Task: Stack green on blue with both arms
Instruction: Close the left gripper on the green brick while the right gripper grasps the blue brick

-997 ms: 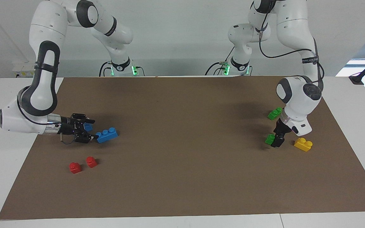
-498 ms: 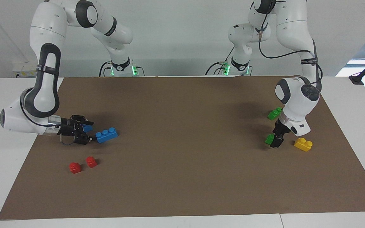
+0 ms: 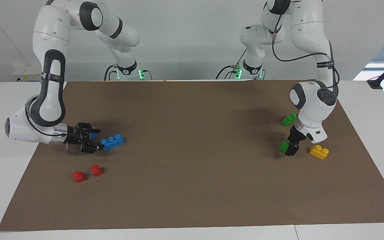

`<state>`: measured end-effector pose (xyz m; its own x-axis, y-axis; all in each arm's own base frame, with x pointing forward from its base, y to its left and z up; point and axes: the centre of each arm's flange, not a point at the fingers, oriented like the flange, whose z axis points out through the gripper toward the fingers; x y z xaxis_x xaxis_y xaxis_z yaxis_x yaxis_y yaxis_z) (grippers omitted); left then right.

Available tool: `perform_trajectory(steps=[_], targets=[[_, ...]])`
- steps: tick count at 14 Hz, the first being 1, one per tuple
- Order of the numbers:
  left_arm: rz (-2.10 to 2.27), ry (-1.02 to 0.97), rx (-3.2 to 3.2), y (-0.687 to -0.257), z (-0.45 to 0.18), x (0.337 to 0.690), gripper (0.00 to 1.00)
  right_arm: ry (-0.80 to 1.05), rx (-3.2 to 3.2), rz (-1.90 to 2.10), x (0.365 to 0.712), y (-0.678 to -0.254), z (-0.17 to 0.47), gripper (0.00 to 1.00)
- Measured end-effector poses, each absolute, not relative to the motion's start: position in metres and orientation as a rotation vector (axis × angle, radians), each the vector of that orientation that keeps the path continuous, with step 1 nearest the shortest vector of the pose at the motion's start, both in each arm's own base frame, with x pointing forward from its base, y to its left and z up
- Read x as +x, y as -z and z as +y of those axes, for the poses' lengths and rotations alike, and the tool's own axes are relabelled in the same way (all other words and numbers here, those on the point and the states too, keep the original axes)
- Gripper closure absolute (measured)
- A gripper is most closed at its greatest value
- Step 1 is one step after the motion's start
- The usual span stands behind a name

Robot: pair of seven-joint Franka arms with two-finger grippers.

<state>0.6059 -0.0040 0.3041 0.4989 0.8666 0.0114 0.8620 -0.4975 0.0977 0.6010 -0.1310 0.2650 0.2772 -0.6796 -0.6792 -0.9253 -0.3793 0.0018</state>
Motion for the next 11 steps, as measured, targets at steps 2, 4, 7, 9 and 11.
perform_trajectory(steps=[2, 4, 7, 9, 11], targets=[[1.536, -0.091, 2.648, -0.3041, -0.0022, 0.6059, 0.0, -0.839, -2.156, 1.447, 0.6024, -0.2641, -0.1268, 0.0], [1.538, -0.092, 2.646, -0.3038, -0.0011, 0.606, 0.19, -0.84, -2.153, 1.445, 0.6026, -0.2633, -0.124, 0.01], [1.541, -0.094, 2.644, -0.3028, 0.0002, 0.6063, 0.37, -0.834, -2.151, 1.458, 0.6004, -0.2571, -0.124, 0.0], [1.542, -0.098, 2.641, -0.3027, 0.0009, 0.6067, 0.61, -0.829, -2.15, 1.462, 0.6, -0.2556, -0.1242, 0.0], [1.541, -0.102, 2.64, -0.303, 0.0008, 0.607, 0.66, -0.814, -2.149, 1.468, 0.6012, -0.2555, -0.1252, 0.1]])
